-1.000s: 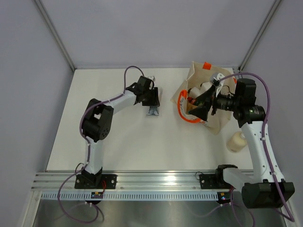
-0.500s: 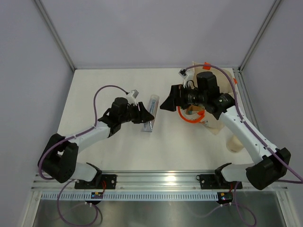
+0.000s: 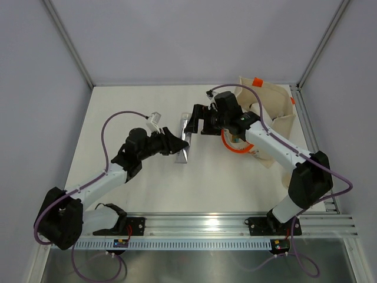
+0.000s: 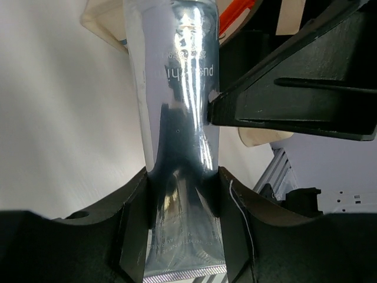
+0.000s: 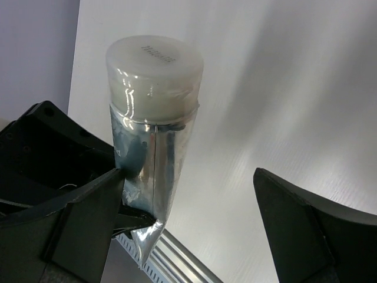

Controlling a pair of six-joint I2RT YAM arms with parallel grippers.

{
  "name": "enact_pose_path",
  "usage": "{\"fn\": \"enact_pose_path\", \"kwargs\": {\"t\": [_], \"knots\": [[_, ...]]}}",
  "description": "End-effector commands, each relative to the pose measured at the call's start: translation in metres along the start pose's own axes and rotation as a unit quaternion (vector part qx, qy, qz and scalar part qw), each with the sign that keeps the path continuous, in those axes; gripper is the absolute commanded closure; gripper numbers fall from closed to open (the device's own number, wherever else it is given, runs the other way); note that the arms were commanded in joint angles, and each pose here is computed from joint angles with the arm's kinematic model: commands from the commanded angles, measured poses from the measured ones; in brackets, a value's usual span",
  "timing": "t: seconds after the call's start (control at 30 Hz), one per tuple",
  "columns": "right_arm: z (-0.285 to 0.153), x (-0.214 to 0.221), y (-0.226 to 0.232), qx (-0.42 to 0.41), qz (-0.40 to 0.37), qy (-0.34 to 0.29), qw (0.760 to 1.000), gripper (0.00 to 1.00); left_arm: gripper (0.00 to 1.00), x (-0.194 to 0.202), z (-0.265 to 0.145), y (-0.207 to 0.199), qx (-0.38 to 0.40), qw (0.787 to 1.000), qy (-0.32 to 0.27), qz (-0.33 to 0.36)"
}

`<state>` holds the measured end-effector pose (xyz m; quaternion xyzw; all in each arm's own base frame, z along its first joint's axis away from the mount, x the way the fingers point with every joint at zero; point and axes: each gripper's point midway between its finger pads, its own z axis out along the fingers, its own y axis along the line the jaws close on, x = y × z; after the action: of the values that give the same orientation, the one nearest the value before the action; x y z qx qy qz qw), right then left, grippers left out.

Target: Place the personal care products into the canvas bag

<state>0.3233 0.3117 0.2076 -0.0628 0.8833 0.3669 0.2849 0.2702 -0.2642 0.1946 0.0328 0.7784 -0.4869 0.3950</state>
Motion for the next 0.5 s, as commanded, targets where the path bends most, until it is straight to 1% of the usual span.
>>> {"fn": "enact_pose_path", "kwargs": {"t": [0.0, 0.1, 0.17, 0.27, 0.33, 0.37, 0.4, 0.47], "knots": [[-0.001, -0.026, 0.026, -0.026, -0.011, -0.036, 0.999, 0.01, 0.7, -0.03, -0.006, -0.044, 0.091, 0.994, -0.054, 0.026], [0.004, -0.025, 0.034, -0.045, -0.014, -0.028, 0.998, 0.02, 0.7, -0.025, -0.003, -0.044, 0.1, 0.994, -0.046, 0.017], [0.01, -0.024, 0.037, -0.055, -0.014, -0.02, 0.998, 0.06, 0.7, -0.021, 0.0, -0.046, 0.107, 0.993, -0.038, 0.014], [0.02, -0.019, 0.04, -0.071, -0.01, 0.003, 0.997, 0.09, 0.69, -0.019, 0.002, -0.05, 0.113, 0.993, -0.033, 0.015], [0.021, -0.018, 0.046, -0.086, -0.006, 0.01, 0.996, 0.16, 0.69, -0.02, 0.003, -0.055, 0.119, 0.992, -0.032, 0.017], [0.021, -0.019, 0.047, -0.09, -0.009, 0.008, 0.996, 0.21, 0.69, -0.021, 0.003, -0.057, 0.121, 0.992, -0.032, 0.017], [0.02, -0.022, 0.049, -0.092, -0.016, 0.003, 0.996, 0.34, 0.68, -0.022, 0.003, -0.058, 0.122, 0.992, -0.033, 0.018], [0.01, -0.026, 0.055, -0.099, -0.033, -0.008, 0.994, 0.49, 0.65, -0.022, 0.003, -0.057, 0.117, 0.992, -0.032, 0.019]]}}
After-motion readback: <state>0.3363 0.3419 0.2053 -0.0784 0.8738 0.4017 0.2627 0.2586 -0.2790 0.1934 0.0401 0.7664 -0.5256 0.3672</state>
